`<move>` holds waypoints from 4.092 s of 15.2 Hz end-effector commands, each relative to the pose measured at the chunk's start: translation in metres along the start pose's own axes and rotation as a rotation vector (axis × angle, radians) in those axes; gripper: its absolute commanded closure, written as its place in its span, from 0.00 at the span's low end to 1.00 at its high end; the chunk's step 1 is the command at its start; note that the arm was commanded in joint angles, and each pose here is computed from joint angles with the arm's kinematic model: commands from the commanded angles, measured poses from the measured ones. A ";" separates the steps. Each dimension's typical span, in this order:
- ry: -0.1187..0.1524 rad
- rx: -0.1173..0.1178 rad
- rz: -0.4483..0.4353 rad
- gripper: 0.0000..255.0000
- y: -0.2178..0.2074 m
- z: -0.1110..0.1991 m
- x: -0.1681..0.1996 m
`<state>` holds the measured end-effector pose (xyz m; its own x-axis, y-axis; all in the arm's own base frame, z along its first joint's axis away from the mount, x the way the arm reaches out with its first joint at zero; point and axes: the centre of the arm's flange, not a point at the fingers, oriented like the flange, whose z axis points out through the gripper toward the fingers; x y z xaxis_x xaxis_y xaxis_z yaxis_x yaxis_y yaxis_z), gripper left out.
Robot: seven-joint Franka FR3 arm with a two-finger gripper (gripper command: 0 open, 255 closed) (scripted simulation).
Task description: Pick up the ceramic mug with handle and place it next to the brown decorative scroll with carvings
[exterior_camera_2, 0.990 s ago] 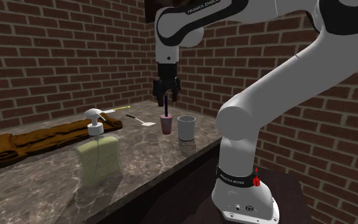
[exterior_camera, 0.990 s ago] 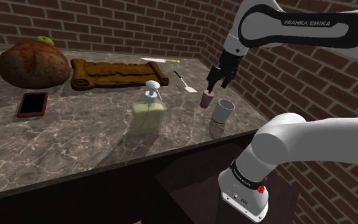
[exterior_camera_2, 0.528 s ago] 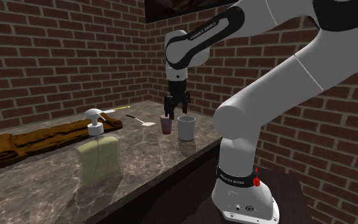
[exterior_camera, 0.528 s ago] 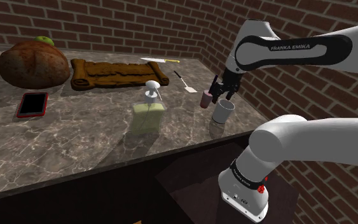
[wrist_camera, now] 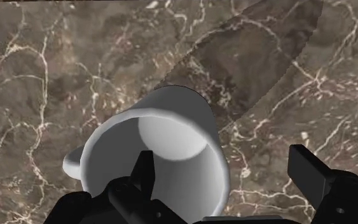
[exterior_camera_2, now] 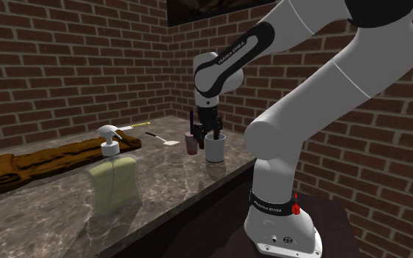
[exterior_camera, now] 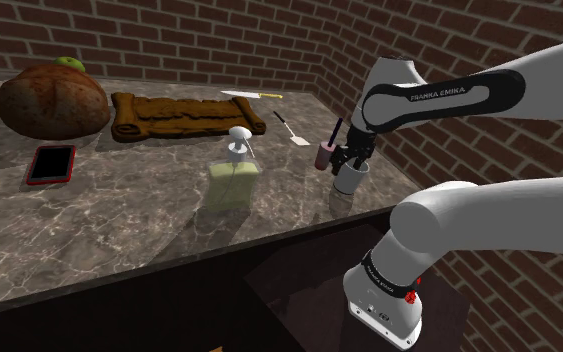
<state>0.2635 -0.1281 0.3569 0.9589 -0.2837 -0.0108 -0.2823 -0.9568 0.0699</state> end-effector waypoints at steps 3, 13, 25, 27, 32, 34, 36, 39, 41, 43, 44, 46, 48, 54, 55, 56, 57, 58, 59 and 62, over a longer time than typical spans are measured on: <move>0.001 0.000 0.000 0.00 0.002 0.008 -0.001; 0.001 0.000 0.000 1.00 0.002 0.008 -0.001; 0.001 0.000 0.000 1.00 0.004 -0.023 -0.001; 0.001 0.000 0.000 1.00 0.005 -0.034 -0.001; 0.001 0.000 0.000 1.00 0.006 -0.060 -0.002; 0.001 0.000 0.000 1.00 0.007 -0.071 -0.002; 0.001 0.000 0.000 1.00 0.008 -0.081 -0.002; 0.001 0.000 0.000 1.00 0.009 -0.097 -0.002; 0.001 0.000 0.000 1.00 0.010 -0.107 -0.002; 0.001 0.000 0.000 1.00 0.010 -0.118 -0.002; 0.001 0.000 0.000 1.00 0.011 -0.123 -0.002; 0.001 0.000 0.000 1.00 0.012 -0.134 -0.002; 0.001 0.000 0.000 1.00 0.012 -0.144 -0.003; 0.001 0.000 0.000 1.00 -0.011 -0.166 0.007; 0.001 0.000 0.000 1.00 -0.023 -0.167 0.012; 0.001 0.000 0.000 1.00 -0.035 -0.168 0.016; 0.001 0.000 0.000 1.00 -0.048 -0.169 0.021; 0.001 0.000 0.000 1.00 -0.060 -0.170 0.026; 0.001 0.000 0.000 1.00 -0.072 -0.171 0.031; 0.001 0.000 0.000 1.00 -0.109 -0.174 0.045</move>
<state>0.3366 -0.0368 0.5208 0.9592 -0.2826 -0.0103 -0.2812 -0.9570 0.0706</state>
